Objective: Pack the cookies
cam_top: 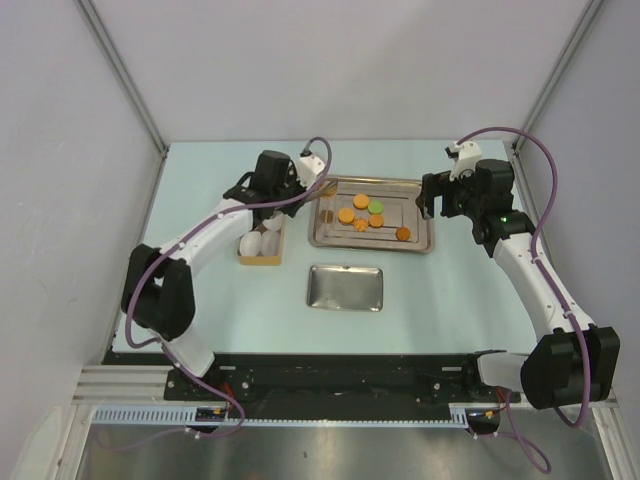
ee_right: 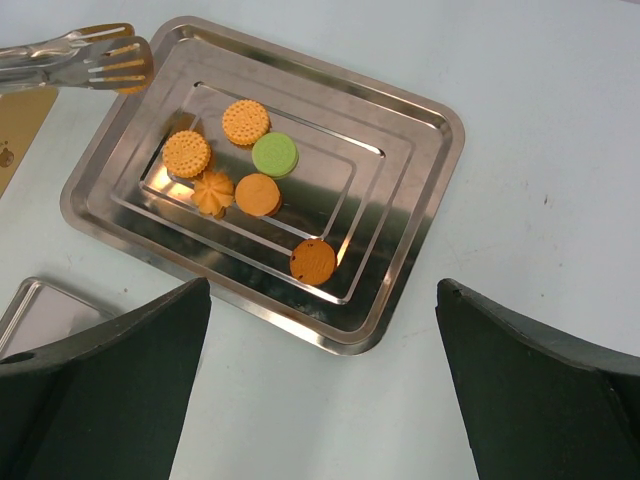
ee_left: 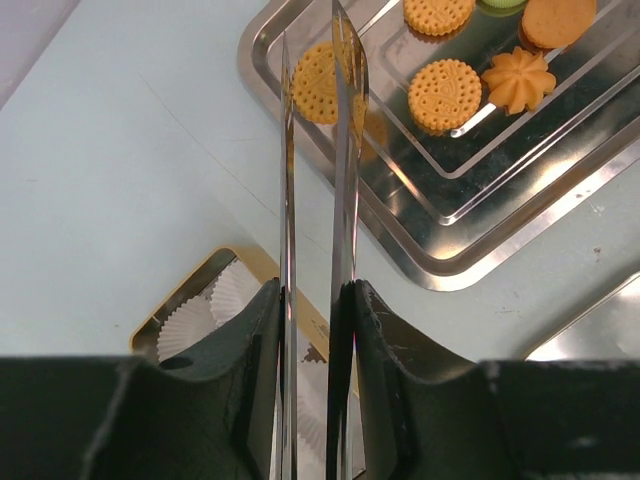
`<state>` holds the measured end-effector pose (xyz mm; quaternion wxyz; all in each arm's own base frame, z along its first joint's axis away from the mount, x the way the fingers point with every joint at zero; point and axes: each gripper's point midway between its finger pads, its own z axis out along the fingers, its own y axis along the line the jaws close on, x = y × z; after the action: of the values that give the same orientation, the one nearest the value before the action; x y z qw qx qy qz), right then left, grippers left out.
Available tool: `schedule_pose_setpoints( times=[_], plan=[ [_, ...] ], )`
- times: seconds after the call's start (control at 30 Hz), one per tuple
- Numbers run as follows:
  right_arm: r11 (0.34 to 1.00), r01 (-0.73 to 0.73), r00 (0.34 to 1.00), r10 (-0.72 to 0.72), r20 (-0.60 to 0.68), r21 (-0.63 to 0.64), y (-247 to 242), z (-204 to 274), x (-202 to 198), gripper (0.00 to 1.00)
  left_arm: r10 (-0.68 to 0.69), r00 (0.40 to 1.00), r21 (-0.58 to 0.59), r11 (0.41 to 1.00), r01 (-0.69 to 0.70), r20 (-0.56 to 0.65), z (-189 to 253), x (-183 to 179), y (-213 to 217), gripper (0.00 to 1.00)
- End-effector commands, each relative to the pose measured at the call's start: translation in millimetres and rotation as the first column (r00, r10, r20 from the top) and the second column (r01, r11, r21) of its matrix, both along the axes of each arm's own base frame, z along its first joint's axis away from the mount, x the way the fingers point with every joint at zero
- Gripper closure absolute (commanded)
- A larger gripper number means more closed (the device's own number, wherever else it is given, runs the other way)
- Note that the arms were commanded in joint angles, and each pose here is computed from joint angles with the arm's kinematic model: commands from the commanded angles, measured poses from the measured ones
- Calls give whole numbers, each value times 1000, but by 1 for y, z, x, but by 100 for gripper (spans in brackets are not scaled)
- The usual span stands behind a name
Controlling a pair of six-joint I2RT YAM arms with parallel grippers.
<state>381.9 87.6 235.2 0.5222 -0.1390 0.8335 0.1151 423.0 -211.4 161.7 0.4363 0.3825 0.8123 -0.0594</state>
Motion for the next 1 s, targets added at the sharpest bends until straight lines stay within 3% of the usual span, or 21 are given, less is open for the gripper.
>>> schedule_pose_setpoints(
  times=[0.0,0.37,0.97],
  plan=[
    [1000,-10,999,9,32,5,2,11,2,0,9,995,-51,999,-4,94,42,-4,0,65],
    [1000,-14,999,14,38,8,2,14,0,0,69,984,-25,997,-66,161,60,-16,25,67],
    [1000,-22,999,21,39,8,6,14,0,0,299,938,-26,954,-299,176,63,-43,137,68]
  ],
)
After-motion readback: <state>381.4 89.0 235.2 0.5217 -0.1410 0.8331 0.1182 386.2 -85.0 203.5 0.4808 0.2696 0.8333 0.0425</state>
